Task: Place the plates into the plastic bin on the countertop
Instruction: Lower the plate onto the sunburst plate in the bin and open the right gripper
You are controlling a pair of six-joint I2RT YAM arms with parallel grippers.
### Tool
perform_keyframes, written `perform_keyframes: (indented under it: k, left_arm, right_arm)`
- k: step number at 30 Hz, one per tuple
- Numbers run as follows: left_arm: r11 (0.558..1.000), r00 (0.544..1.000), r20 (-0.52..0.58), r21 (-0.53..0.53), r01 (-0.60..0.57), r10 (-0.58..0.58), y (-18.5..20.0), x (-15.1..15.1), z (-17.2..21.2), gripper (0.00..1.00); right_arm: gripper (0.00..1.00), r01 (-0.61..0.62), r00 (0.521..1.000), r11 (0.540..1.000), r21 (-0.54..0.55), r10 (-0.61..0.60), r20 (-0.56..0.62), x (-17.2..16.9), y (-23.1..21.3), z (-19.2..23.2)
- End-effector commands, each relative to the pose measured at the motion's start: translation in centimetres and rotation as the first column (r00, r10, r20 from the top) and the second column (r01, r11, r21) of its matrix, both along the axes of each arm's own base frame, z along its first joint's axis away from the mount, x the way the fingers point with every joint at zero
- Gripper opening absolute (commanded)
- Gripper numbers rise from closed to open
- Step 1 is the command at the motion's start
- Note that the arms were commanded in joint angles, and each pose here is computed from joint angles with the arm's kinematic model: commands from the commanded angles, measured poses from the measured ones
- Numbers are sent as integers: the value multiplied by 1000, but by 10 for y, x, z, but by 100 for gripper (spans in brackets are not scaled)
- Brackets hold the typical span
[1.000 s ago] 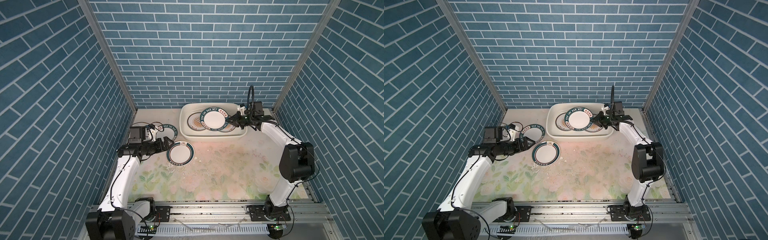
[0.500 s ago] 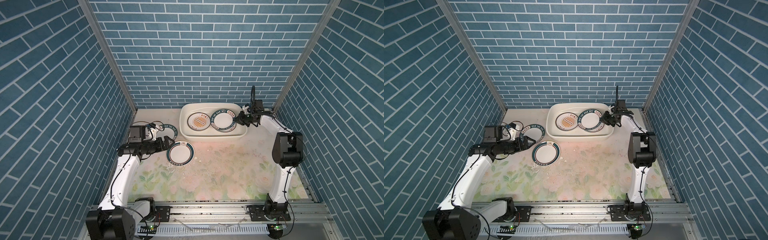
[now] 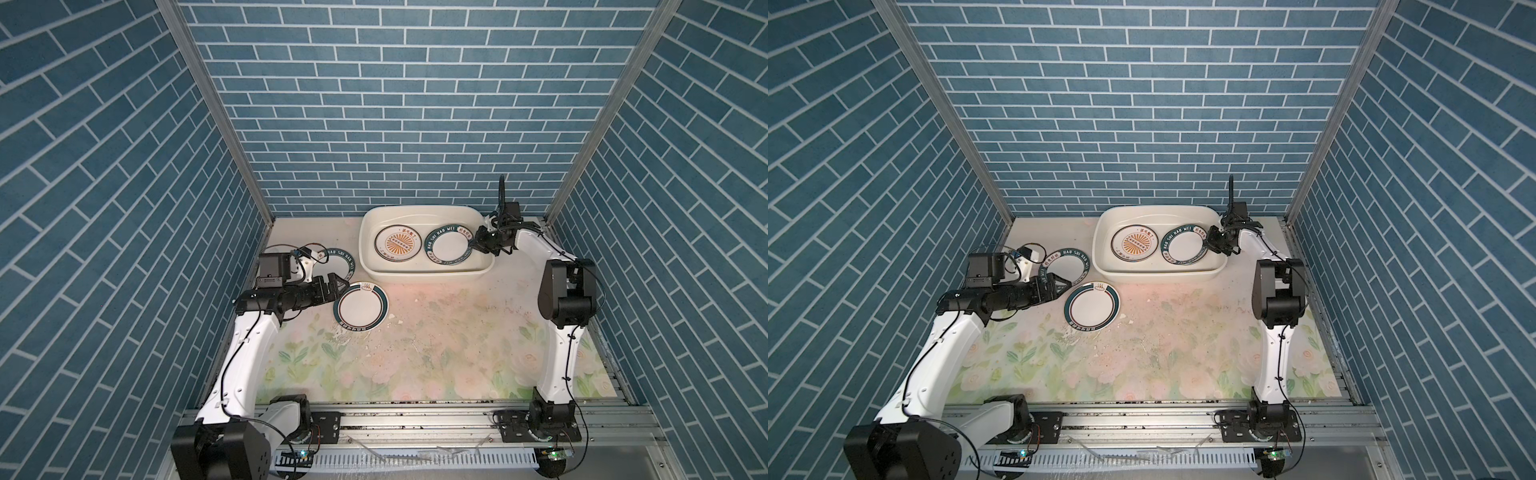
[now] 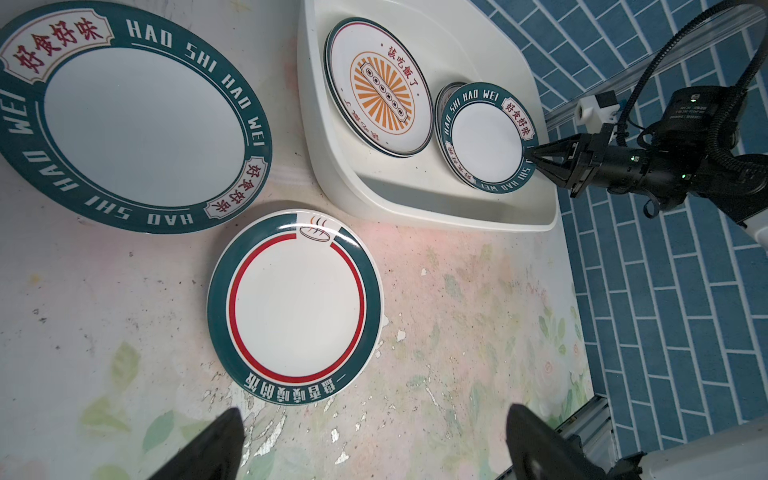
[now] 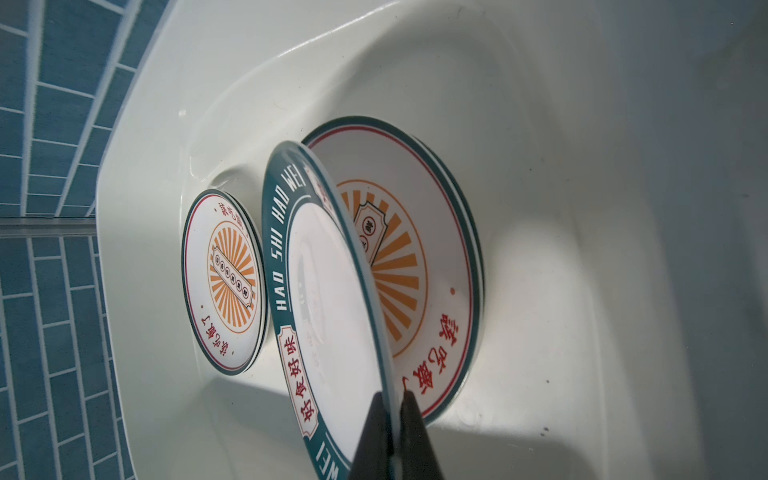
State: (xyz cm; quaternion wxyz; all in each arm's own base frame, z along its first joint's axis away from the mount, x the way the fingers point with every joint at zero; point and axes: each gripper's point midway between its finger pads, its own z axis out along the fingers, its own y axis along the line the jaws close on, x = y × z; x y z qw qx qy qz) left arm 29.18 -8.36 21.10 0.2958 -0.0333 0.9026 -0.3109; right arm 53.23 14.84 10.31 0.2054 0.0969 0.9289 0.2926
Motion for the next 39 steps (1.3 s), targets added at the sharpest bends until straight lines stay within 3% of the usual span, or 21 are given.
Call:
perform_keyframes:
  k: [1, 13, 18, 32, 39]
  left_arm:
    - [1000, 1000, 24, 3, 6, -7, 1, -1, 2, 99]
    - [1000, 1000, 23, 8, -3, 3, 2, -4, 0, 100]
    - [1000, 1000, 19, 5, -5, 5, 3, -5, -3, 100]
    - [1000, 1000, 22, 0, -6, 6, 2, -5, -4, 100]
    - [1000, 1000, 19, -4, -8, 8, 2, -3, -3, 100]
  right_arm:
    - [0, -18, 1000, 1000, -25, 19, 21, 4, -1, 3]
    - [0, -13, 1000, 1000, -29, 12, -26, 8, -5, -23]
    - [9, -2, 999, 1000, -28, 1, -39, 10, -6, -29]
    - [16, 31, 996, 999, -37, -34, -78, 5, -11, -38]
    - [26, 32, 994, 999, -42, -36, -102, 1, -12, -43]
